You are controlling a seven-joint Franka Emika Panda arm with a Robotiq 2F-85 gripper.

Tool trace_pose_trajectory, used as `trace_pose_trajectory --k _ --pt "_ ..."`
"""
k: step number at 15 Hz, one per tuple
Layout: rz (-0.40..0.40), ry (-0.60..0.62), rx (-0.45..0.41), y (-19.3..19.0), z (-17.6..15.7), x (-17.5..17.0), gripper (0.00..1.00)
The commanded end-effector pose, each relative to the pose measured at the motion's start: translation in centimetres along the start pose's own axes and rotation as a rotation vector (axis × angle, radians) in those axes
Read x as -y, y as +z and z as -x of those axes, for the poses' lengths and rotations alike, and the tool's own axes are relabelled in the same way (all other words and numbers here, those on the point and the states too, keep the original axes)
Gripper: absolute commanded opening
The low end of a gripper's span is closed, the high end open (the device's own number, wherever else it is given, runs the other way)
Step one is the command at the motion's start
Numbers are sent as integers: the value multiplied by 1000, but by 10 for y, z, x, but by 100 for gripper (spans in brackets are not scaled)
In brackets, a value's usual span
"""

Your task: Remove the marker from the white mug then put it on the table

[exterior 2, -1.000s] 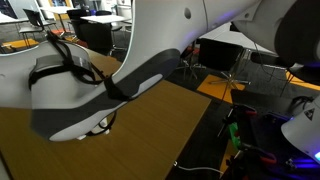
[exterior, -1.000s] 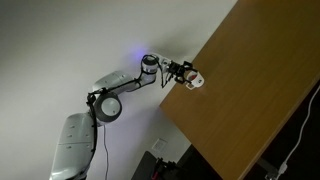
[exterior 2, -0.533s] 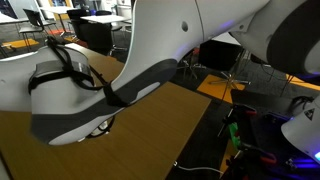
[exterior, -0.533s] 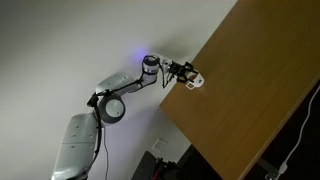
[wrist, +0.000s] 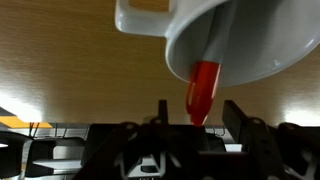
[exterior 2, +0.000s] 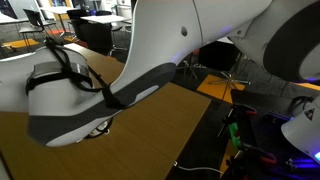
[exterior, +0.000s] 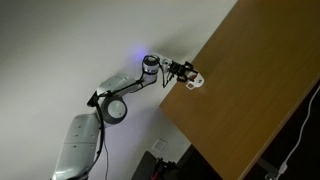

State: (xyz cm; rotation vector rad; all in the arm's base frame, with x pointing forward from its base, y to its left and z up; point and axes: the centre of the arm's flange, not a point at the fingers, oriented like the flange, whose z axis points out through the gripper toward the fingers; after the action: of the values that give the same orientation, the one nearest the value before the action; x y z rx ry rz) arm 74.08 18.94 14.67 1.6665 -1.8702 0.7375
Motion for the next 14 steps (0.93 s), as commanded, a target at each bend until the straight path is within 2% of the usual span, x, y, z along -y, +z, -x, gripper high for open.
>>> trace_pose_trajectory --k 1,4,5,7,14 --pt "8 -15 -12 -9 7 18 29" --pt "5 -14 -13 -9 7 18 6" --pt "4 -13 -15 -10 7 18 1" --pt "2 -12 -15 -10 6 18 6" --pt "-17 15 -15 -30 -13 6 6"
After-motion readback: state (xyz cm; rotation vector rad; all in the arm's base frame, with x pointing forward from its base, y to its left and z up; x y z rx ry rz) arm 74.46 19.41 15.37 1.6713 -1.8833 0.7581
